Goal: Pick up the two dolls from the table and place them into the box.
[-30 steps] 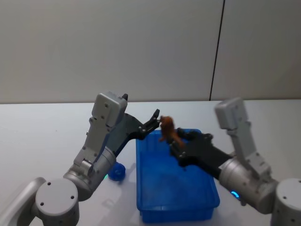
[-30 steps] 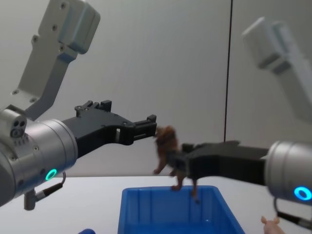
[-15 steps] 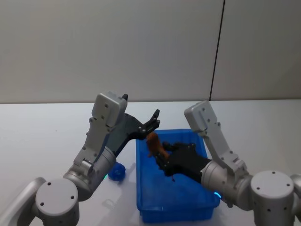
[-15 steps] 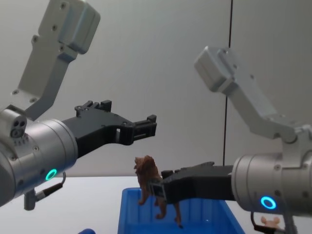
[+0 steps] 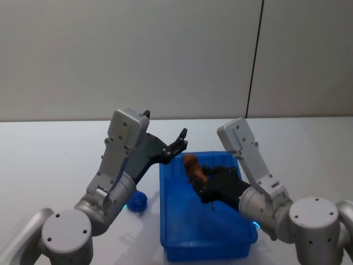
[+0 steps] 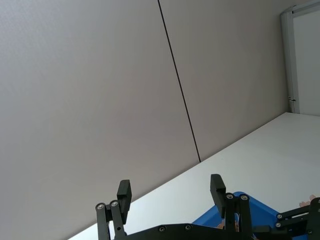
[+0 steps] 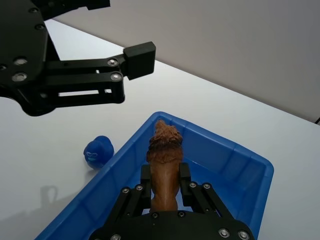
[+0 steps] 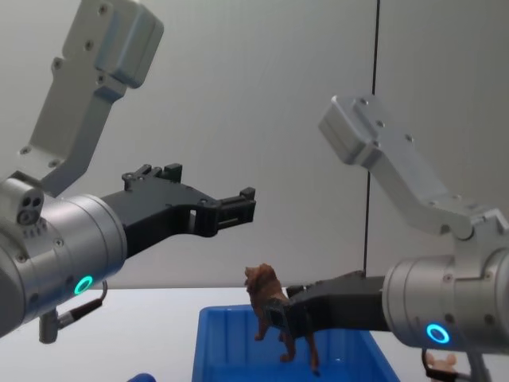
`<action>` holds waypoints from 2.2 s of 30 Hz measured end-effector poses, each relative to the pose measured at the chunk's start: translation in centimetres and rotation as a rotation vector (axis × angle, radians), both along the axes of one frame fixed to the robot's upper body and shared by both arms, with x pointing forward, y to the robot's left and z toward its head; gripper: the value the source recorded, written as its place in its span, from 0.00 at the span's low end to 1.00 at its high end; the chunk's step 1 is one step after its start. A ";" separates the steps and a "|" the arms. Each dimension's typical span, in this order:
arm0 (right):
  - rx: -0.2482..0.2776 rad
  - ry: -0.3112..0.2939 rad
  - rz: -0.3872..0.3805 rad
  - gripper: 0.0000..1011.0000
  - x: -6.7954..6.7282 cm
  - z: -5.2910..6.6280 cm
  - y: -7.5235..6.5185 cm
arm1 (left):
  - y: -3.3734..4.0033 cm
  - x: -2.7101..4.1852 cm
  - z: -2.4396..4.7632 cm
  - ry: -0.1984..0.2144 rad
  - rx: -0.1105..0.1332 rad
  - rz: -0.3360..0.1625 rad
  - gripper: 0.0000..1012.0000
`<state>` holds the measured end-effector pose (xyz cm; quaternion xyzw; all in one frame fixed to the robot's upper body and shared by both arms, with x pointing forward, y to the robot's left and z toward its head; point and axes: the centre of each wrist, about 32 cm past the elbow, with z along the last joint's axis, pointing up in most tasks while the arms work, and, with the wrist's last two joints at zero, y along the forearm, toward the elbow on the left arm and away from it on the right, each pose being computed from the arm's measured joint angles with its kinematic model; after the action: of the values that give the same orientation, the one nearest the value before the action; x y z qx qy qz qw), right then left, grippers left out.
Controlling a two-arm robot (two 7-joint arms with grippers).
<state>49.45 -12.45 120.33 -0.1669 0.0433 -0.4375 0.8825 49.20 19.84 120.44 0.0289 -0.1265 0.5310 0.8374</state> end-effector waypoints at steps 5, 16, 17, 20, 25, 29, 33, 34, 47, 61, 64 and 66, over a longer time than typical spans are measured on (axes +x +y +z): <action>-0.010 0.002 -0.011 0.38 0.1 -0.1 0.0 | 0.00 0.00 0.00 0.000 0.000 0.000 0.99; -0.024 0.007 -0.025 0.71 0.3 -0.2 -0.1 | 0.00 0.00 0.00 0.000 0.000 0.000 0.99; -0.025 0.007 -0.026 0.73 0.3 -0.2 -0.1 | 0.00 0.00 0.00 0.000 0.000 0.000 0.99; -0.026 0.006 -0.027 0.82 0.3 -0.2 -0.1 | 0.00 0.00 0.00 0.000 0.000 0.000 0.99; -0.026 -0.005 -0.036 0.96 0.3 0.0 -0.6 | 0.00 0.00 0.00 0.000 0.000 0.000 0.99; -0.014 -0.028 -0.065 0.99 0.1 0.4 -2.0 | 0.00 0.00 0.00 0.000 0.000 0.000 0.99; -0.001 -0.045 -0.098 0.99 -0.3 0.7 -3.6 | 0.00 0.00 0.00 0.000 0.000 0.000 0.99; 0.002 -0.044 -0.105 0.99 -0.4 0.6 -3.9 | 0.00 0.00 0.00 0.000 0.000 0.000 0.99; 0.039 -0.014 -0.169 0.99 -3.1 0.7 -7.3 | 0.00 0.00 0.00 0.000 0.000 0.000 0.99; 0.012 0.073 -0.232 0.99 -5.3 -0.5 -8.0 | 0.00 0.00 0.00 0.000 0.000 0.000 0.99; -0.004 0.077 -0.263 0.99 -5.6 -0.7 -8.1 | 0.00 0.00 0.00 0.000 0.000 0.000 0.99; -0.015 0.077 -0.285 0.99 -5.8 -0.9 -8.1 | 0.00 0.00 0.00 0.000 0.000 0.000 0.99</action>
<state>43.69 -20.55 119.48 -0.1823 0.0972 -0.5518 0.8079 49.20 19.84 120.44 0.0289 -0.1265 0.5311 0.8373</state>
